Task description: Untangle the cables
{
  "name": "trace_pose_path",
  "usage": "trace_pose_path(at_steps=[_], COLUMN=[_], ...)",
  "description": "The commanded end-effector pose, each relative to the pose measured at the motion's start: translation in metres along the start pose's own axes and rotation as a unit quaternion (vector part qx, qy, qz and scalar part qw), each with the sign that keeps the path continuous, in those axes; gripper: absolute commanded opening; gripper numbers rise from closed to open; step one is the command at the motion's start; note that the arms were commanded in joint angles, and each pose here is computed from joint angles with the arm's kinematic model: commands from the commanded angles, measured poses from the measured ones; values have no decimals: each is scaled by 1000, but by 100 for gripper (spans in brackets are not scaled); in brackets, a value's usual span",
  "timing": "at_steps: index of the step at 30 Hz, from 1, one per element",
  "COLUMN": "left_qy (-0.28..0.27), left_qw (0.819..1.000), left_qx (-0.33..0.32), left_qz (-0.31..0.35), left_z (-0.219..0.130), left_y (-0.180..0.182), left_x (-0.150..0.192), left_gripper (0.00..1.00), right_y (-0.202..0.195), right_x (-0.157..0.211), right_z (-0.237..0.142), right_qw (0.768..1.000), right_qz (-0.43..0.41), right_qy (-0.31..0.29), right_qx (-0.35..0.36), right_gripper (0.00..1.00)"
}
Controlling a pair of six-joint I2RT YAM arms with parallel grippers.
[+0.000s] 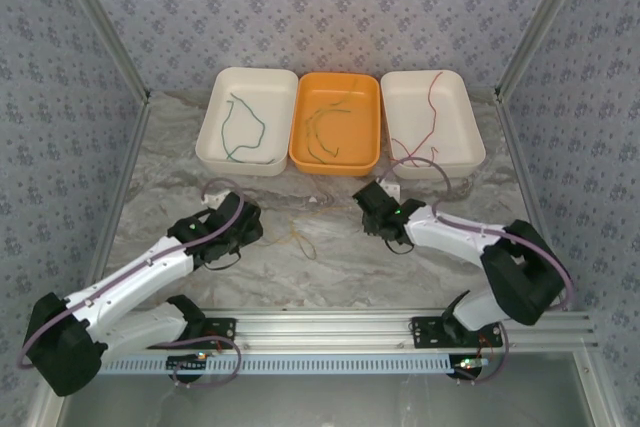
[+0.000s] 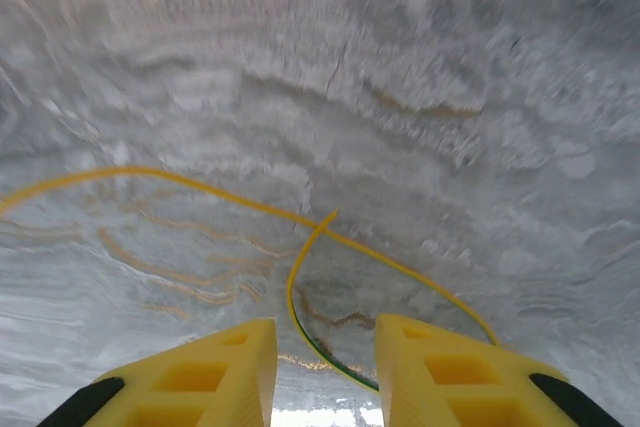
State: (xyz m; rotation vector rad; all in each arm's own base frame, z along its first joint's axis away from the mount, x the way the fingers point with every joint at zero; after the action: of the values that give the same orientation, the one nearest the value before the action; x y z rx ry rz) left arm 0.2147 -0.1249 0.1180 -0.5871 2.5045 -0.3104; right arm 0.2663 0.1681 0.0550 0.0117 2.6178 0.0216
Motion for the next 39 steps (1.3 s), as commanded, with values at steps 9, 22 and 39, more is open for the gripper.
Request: trace_pose_path(at_steps=[9,22,39], left_qy=[-11,-17,67], left_qw=[999,999,996], left_qx=[35,41,-44], left_qz=[-2,5,34], left_z=[-16,-16,73], left_y=[-12,-16,-33], left_x=[-10,-14,-9], left_gripper=[53,53,46], right_y=[11,-1,27], right_x=[-8,3,-15], right_z=[34,41,-15], right_qw=[997,995,995], right_qz=[-45,-50,-101], right_qy=[21,27,-19], right_qx=[65,85,-12], right_gripper=[36,0,0])
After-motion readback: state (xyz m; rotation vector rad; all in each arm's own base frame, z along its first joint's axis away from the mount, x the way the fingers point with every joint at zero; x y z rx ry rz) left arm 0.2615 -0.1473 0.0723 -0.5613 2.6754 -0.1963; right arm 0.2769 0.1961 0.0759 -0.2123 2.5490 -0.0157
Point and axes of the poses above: each hand's point on the last joint's axis, 136 mm out from that joint toward the fingers, its own z axis out along the fingers, its own y axis along the line the jaws close on, x = y × z, the point moved 1 cm from there along -z, back along the fingers, and after that the axes turned 4 degrees about -z, right-handed, at the moved point
